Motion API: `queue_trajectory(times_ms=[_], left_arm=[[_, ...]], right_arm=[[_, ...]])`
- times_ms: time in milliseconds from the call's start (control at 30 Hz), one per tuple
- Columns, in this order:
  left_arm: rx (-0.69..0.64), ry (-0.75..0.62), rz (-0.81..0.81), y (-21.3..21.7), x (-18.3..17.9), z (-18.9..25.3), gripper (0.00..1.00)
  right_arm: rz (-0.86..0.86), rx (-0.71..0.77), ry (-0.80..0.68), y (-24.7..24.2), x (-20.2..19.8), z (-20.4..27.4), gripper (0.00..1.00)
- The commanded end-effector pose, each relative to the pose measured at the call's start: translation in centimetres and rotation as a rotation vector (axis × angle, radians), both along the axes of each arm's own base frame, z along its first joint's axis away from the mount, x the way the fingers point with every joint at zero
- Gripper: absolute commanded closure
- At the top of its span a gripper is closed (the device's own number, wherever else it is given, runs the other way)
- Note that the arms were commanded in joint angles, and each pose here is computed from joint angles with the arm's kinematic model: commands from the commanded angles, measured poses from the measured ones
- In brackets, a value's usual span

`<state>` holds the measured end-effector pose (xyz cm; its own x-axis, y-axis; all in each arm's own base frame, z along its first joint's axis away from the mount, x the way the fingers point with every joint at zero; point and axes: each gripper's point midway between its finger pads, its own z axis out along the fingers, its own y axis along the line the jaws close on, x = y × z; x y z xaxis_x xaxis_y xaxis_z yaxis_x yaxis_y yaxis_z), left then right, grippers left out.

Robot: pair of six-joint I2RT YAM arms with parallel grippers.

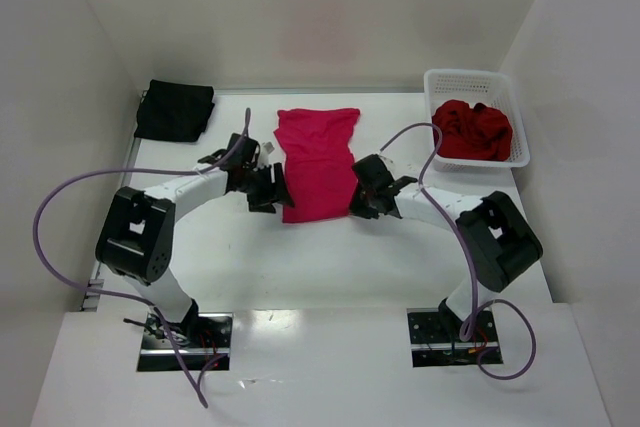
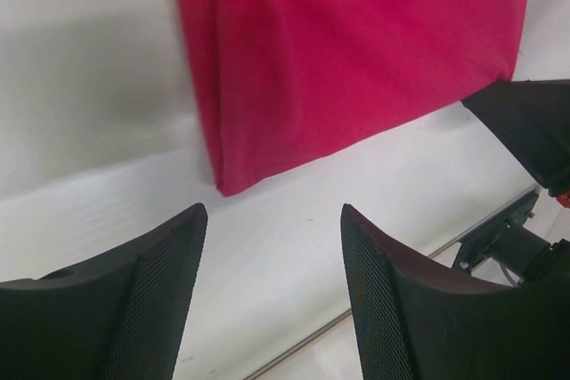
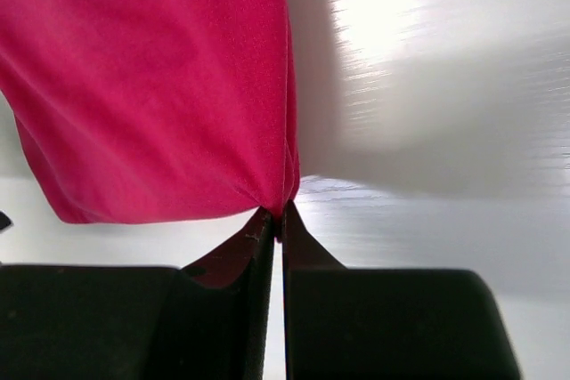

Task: Fold and stack the t-shirts
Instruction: Grab one side of the 2/3 rectangular tshirt with both arms

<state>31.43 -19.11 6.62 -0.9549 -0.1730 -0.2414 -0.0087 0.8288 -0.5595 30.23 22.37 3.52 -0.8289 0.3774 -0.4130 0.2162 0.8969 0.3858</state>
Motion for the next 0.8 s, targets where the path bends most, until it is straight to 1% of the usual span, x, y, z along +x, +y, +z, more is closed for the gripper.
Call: queue_trajectory(times_ms=[0,67,133,300,333,567,733,767], left_arm=[[-0.028,0.008,0.01,-2.1,-0.3,-0.4,0.3],[-0.015,0.018,-0.002,-3.1,-1.0,-1.3,0.31],[-0.009,0.018,0.018,-3.1,-0.6,-1.6,0.31],[0.083,0.046,0.074,-1.4,-1.1,-3.1,0.31],[0.092,0.042,0.079,-1.2,-1.0,-3.2,0.33],[0.121,0.08,0.097,-0.7,-1.6,-4.6,0.34],[0.114,0.086,0.082,-1.3,-1.5,-5.5,0.42],[0.114,0.087,0.082,-1.3,-1.4,-5.8,0.48]], right_arm=[[0.011,0.001,-0.035,-0.7,0.0,1.0,0.92],[0.028,-0.002,-0.025,-0.7,-0.4,0.7,0.92],[0.034,0.01,-0.03,-0.5,-0.3,0.8,0.92],[0.054,0.011,-0.037,-0.2,0.0,0.9,0.9],[0.054,0.017,-0.046,0.0,0.3,1.3,0.9],[0.069,0.002,-0.043,-0.1,0.2,0.9,0.89],[0.069,-0.003,-0.035,-0.2,0.0,0.8,0.89],[0.069,-0.003,-0.035,-0.2,0.0,0.8,0.89]])
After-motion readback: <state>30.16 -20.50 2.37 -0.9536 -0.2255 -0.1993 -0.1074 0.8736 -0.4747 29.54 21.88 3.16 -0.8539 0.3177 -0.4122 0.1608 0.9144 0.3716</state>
